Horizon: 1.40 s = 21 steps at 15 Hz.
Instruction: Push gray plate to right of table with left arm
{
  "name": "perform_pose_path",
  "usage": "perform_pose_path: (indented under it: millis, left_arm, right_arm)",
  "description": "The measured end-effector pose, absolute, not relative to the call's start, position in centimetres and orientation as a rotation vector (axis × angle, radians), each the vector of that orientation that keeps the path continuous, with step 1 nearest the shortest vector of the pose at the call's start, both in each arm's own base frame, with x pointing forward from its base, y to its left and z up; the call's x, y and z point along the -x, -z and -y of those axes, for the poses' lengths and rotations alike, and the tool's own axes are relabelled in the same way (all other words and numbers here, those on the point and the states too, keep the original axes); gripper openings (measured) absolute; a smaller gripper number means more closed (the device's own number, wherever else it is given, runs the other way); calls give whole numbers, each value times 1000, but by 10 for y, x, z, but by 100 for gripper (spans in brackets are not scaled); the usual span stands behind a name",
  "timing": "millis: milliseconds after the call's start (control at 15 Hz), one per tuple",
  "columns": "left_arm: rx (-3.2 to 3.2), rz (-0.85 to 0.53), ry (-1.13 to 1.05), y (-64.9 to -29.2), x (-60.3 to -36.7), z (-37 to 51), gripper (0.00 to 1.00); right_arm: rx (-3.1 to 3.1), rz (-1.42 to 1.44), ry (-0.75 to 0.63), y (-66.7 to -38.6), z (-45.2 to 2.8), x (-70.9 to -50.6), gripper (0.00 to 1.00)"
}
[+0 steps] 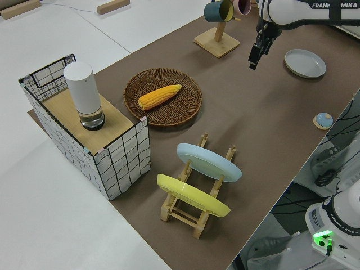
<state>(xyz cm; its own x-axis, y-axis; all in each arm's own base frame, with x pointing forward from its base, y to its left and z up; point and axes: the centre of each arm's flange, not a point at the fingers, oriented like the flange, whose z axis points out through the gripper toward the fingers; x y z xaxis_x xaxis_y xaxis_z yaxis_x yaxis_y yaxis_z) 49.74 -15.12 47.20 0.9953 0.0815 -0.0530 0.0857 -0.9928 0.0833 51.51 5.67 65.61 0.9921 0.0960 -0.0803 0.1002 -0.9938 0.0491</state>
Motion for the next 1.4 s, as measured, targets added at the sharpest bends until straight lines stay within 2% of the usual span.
perform_pose_path:
  millis: [133,333,800,1067,1400]
  left_arm:
    - [-3060,-151,87,-512,-509,117,100]
    - [-3051,-206,71,-550,-515,76,100]
    - [-3034,-267,56,-637,-485,38,100]
    - [-3024,-315,85,-650,-480,18,100]
    - [-3027,-302,88,-653,-479,22,100]
  right_arm:
    - [-3082,-152,120,-656,-57,-515,100]
    - [-3082,-152,120,-656,-57,-515,100]
    - [-3082,-152,120,-656,-57,-515,100]
    - [-3082,-152,120,-656,-57,-515,100]
    - [-3082,-152,120,-656,-57,-515,100]
